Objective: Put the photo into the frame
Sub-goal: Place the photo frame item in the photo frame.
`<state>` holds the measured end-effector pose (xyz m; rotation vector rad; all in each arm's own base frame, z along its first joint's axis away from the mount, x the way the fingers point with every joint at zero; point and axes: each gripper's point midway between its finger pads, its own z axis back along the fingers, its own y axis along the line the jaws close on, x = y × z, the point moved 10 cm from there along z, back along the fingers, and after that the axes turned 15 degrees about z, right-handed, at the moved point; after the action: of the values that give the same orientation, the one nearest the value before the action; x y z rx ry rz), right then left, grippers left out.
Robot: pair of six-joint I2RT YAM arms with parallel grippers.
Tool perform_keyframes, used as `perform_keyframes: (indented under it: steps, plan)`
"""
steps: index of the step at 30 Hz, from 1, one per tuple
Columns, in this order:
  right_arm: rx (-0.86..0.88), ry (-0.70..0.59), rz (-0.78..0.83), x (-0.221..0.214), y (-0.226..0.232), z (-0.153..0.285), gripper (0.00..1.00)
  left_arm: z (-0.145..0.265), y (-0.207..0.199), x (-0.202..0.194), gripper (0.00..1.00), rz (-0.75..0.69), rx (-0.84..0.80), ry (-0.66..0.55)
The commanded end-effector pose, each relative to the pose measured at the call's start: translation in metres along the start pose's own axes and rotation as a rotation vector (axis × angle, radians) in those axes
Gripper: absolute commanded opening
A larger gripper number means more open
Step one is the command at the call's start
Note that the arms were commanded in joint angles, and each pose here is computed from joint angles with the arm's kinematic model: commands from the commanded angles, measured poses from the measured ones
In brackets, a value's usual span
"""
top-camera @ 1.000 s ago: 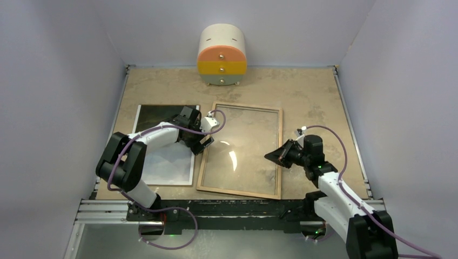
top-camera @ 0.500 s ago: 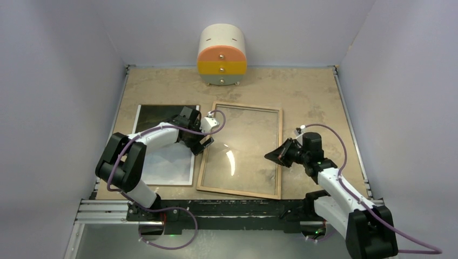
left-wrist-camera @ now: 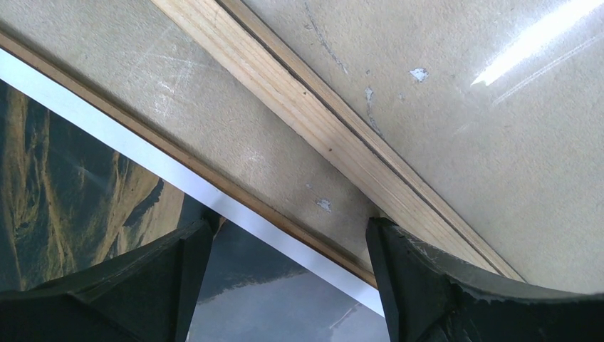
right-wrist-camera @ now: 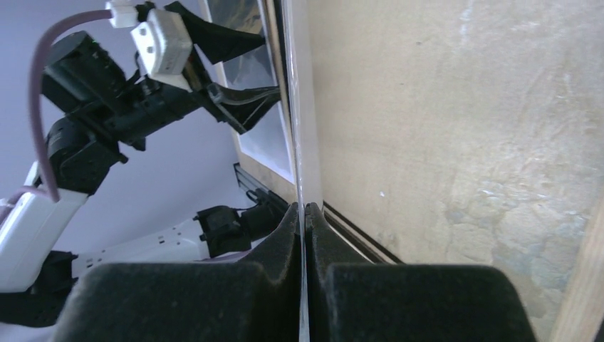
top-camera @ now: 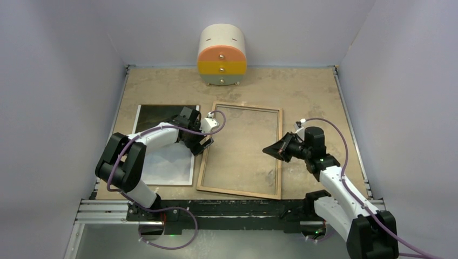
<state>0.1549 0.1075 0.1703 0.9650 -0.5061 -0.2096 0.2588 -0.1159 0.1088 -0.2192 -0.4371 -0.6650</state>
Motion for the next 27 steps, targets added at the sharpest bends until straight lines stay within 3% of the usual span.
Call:
perform_keyframes:
  steps: [1, 16, 27]
  plan:
    - [0.073, 0.049, 0.004, 0.003, 0.027, 0.007, 0.00, 0.006, -0.008, 0.008, 0.84, -0.025, -0.060, -0.050]
    - [0.088, 0.057, 0.000, 0.002, 0.042, 0.010, 0.00, 0.006, -0.008, 0.009, 0.84, -0.023, -0.059, -0.057]
    - [0.022, 0.076, -0.025, -0.010, 0.023, 0.007, 0.00, 0.006, -0.007, 0.009, 0.84, -0.026, -0.056, -0.058]
